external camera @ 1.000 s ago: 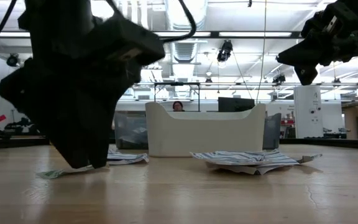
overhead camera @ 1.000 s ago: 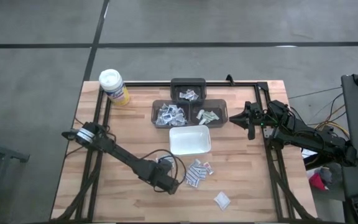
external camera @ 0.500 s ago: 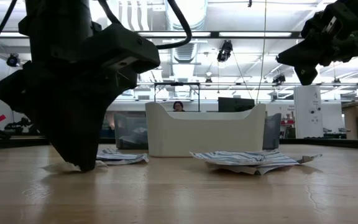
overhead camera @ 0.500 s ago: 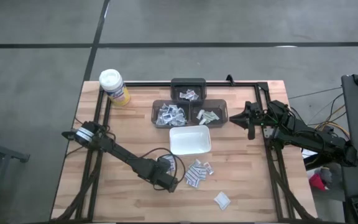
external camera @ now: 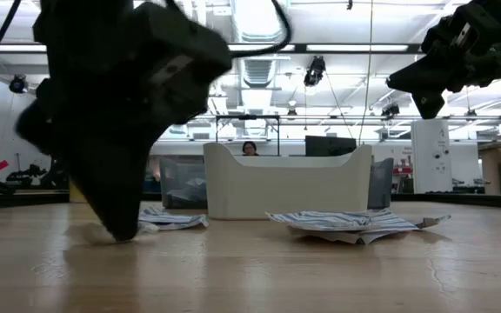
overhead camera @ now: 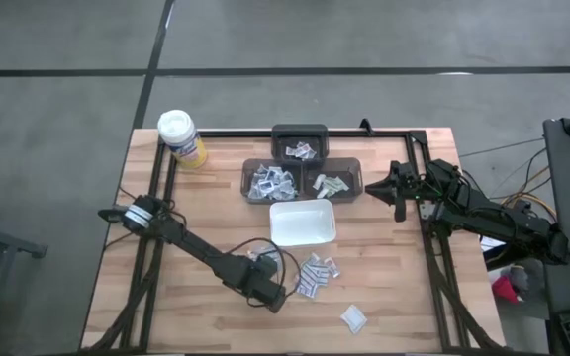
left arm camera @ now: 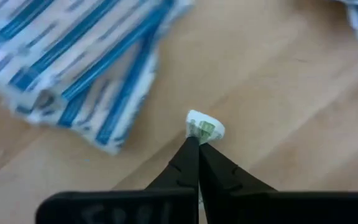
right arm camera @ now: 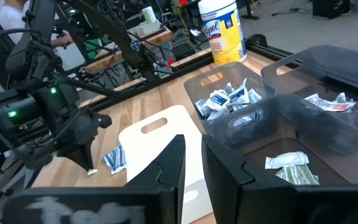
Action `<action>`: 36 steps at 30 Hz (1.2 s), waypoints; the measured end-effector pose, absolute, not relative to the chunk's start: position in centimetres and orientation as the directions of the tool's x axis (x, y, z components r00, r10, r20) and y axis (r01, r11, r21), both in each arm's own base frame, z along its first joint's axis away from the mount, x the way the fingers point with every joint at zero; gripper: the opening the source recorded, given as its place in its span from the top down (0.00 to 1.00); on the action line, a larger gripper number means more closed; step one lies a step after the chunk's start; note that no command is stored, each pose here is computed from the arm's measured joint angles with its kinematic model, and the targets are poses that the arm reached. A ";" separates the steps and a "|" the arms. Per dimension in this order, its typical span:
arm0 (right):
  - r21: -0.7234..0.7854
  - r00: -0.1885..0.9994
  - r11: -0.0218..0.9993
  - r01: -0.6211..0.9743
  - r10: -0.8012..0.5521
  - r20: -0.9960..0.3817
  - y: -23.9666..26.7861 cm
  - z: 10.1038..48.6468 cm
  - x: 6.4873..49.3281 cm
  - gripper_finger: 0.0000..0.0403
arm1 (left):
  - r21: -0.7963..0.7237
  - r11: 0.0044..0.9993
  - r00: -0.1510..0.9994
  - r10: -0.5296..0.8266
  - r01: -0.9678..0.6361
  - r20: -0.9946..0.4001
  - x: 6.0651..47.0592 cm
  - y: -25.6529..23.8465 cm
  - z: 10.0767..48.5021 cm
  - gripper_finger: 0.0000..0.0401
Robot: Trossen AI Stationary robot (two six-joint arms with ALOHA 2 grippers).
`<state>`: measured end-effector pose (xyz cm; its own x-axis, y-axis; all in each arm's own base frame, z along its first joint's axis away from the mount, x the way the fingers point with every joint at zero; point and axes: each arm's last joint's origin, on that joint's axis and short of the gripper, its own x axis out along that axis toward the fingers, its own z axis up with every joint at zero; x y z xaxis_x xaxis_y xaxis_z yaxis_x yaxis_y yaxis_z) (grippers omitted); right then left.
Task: Pick & Place First Aid Supplies
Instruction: Put the green bandage into the bottom right black bin
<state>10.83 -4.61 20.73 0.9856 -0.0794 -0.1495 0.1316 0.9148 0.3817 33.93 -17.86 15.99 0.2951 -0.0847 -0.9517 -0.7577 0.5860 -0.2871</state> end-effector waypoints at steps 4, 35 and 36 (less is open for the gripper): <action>0.389 0.986 0.912 0.130 -0.077 -0.149 -4.6 20.7 10.8 0.87 | -0.340 0.694 0.409 -0.072 -0.634 -0.910 34.9 -18.2 19.2 1.00; 0.343 0.993 0.933 -0.105 0.117 -0.015 -4.5 25.8 12.2 0.74 | -0.175 0.896 0.867 0.319 -0.407 -0.382 41.9 -1.5 33.0 1.00; 0.351 0.996 0.934 -0.067 0.084 -0.034 -4.7 25.9 12.4 0.72 | -0.156 0.896 0.863 0.335 -0.417 -0.379 41.9 -1.0 33.0 1.00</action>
<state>12.45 -4.69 25.89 0.9959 0.0842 -0.0339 -0.0670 0.9338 0.3514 41.90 -0.96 32.99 0.8626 0.3354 -0.3787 -0.4166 0.8956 -0.1558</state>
